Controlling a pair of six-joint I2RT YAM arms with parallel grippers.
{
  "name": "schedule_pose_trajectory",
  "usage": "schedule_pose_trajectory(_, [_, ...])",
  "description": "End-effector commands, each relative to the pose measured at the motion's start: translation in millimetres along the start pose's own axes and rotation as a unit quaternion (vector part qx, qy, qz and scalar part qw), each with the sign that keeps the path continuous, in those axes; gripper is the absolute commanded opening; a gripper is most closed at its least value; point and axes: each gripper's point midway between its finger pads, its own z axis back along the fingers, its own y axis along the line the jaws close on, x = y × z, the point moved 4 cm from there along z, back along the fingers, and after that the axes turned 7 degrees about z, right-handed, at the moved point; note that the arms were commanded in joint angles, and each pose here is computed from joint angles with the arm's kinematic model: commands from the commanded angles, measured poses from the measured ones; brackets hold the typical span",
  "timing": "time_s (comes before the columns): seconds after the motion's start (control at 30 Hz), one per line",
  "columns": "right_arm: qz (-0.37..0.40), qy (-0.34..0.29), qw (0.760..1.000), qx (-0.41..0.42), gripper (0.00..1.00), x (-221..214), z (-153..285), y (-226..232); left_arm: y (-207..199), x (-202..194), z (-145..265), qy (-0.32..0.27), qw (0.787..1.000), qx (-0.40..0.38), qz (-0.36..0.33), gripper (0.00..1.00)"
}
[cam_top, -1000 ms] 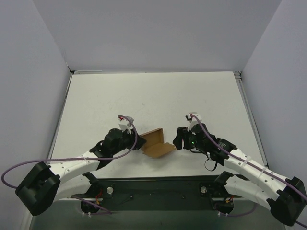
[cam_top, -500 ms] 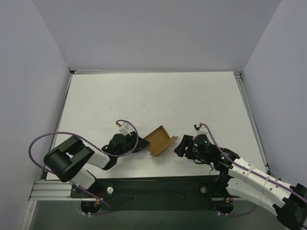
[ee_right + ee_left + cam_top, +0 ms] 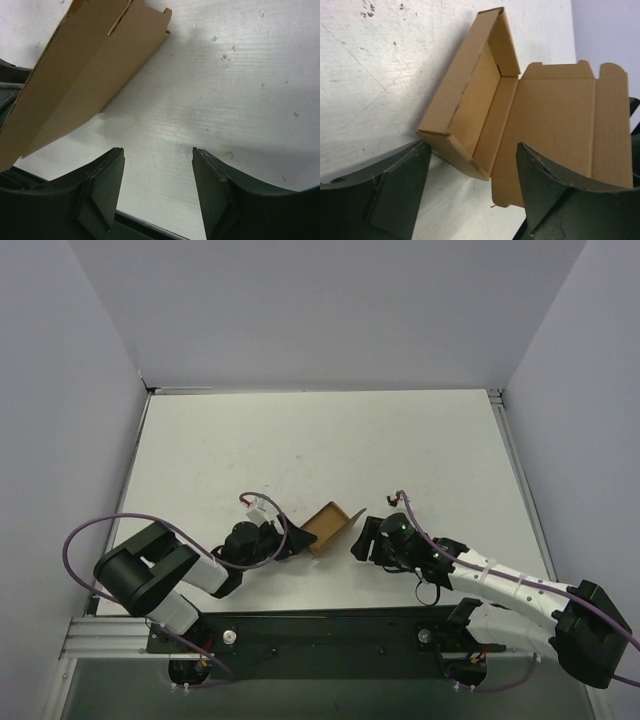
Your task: Fold the paper box
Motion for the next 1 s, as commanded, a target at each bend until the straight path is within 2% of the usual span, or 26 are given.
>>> schedule_pose_trajectory(0.0, [-0.001,-0.054,0.999,-0.001,0.57,33,-2,17,12,0,9,-0.004,0.999,0.033,-0.017,0.84])
schedule_pose_trajectory(0.27, [-0.004,-0.075,0.996,-0.038,0.56,42,-4,9,25,2,31,-0.011,0.996,0.078,-0.045,0.86])
schedule_pose_trajectory(0.4, [-0.002,-0.069,0.996,-0.051,0.56,40,-6,5,29,17,42,-0.052,0.991,0.105,-0.069,0.86])
schedule_pose_trajectory(0.6, [-0.007,-0.060,0.997,-0.056,0.55,36,-16,2,1,56,35,-0.087,0.983,0.092,-0.130,0.86])
schedule_pose_trajectory(0.77, [-0.024,-0.054,0.997,-0.041,0.51,38,-30,2,-25,76,7,-0.072,0.982,0.048,-0.167,0.78])
schedule_pose_trajectory(0.97, [-0.049,-0.043,0.998,-0.023,0.47,44,-49,-2,-28,80,-19,-0.054,0.981,0.017,-0.187,0.67])
